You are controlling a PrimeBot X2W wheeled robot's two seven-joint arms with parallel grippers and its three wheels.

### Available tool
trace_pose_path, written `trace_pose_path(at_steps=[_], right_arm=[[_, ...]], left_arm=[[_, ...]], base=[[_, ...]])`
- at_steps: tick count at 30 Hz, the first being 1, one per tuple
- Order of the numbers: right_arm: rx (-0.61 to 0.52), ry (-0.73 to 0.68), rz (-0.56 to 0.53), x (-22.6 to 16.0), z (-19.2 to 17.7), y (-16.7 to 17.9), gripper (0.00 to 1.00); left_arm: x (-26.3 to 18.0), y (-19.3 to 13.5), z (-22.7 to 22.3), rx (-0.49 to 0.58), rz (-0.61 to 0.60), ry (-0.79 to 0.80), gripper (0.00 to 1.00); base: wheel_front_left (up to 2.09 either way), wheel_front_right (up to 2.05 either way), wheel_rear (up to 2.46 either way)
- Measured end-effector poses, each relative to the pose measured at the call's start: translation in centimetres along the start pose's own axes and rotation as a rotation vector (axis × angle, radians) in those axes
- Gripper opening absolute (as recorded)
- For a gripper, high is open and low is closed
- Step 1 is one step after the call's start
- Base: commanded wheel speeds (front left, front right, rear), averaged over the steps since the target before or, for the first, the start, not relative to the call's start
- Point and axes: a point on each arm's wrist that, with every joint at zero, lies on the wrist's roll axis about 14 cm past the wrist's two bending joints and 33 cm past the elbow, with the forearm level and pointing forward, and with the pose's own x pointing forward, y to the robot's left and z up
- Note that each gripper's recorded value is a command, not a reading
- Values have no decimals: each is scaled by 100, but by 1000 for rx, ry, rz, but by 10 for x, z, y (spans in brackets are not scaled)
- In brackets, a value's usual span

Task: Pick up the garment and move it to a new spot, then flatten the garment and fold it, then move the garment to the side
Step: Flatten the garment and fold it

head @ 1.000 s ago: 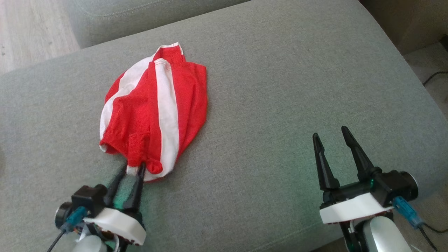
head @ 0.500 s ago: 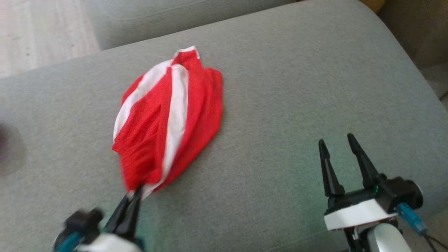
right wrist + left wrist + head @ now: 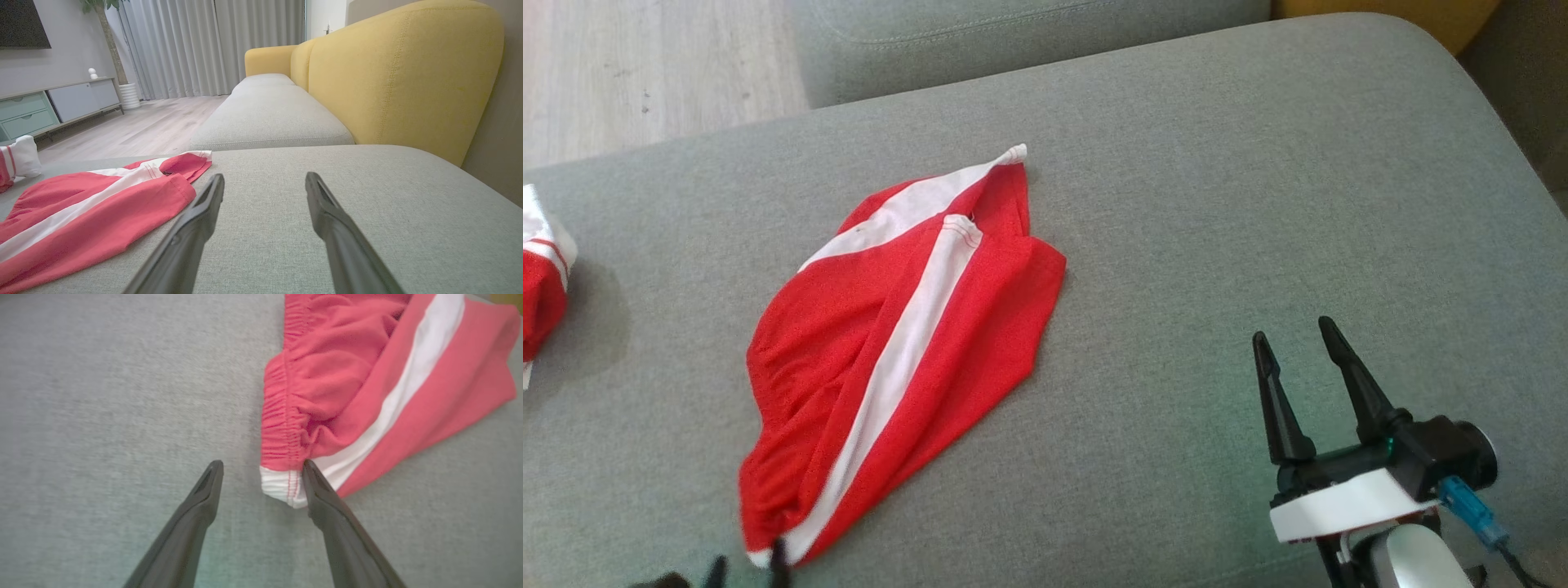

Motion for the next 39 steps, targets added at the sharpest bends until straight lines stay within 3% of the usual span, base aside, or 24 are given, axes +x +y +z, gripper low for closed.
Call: trace_pose_path(at_steps=[6,15,22,27,33,39], right_arm=[[-2,6,-17,-2,-1,-5,100],[-4,13,-46,-2,-3,-14,100],[-15,39,-83,7,-9,-28,100],[-12,46,-112,11,-10,-37,100],[-12,62,-160,5,-13,-51,100],[-9,55,-173,2,-10,-54,100]], left_arm=[[-3,31,50,49,159,-144,100],[17,-33,123,158,24,-310,100],[67,-118,125,258,-249,-241,100],[114,-157,125,320,-333,-189,100],[151,-160,110,403,-308,-126,100],[160,-155,107,429,-282,-115,99]], base=[[0,0,0],[0,0,0],[0,0,0],[0,0,0],[0,0,0],[0,0,0]])
